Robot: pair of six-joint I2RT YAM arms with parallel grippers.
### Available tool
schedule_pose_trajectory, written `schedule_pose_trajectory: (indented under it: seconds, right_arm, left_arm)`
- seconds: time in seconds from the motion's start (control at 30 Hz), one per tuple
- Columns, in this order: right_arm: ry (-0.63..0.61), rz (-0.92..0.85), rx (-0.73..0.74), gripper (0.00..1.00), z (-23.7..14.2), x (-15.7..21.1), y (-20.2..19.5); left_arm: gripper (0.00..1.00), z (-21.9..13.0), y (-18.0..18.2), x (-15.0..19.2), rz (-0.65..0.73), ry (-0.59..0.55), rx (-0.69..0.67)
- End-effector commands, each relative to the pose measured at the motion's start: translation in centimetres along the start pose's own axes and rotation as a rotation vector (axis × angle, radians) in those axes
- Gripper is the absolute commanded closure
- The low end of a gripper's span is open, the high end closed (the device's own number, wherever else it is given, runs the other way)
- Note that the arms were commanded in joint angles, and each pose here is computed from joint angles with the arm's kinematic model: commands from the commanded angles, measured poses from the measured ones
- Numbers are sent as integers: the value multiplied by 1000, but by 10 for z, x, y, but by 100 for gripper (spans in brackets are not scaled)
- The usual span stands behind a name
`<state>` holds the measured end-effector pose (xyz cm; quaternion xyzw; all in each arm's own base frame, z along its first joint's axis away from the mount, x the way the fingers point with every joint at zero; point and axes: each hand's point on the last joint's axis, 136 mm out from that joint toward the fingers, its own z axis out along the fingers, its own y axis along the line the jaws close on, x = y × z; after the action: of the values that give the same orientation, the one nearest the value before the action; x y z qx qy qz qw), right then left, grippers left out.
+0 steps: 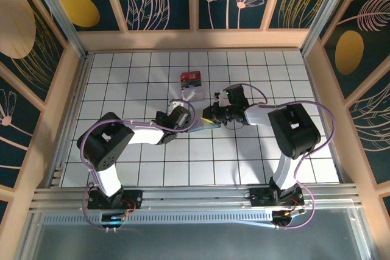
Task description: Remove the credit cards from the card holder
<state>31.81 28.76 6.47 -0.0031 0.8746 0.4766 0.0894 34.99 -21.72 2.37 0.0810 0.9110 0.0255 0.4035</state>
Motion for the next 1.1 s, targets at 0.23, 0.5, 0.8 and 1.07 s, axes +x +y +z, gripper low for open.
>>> schedule_pose_trajectory:
  seconds: [0.23,0.5,0.8,1.07]
  right_arm:
    - [-25,-20,-53,82,-13,-5,15]
    - [-31,-16,-46,87,-14,-6,11]
    - [-57,0,1,93,-19,-10,-1]
    - [-56,5,53,93,-19,-10,-10]
  left_arm:
    - [1,7,5,25,46,81,-35]
    - [1,7,5,26,48,82,-36]
    - [1,6,6,25,44,81,-37]
    - [1,-6,6,2,29,35,-26]
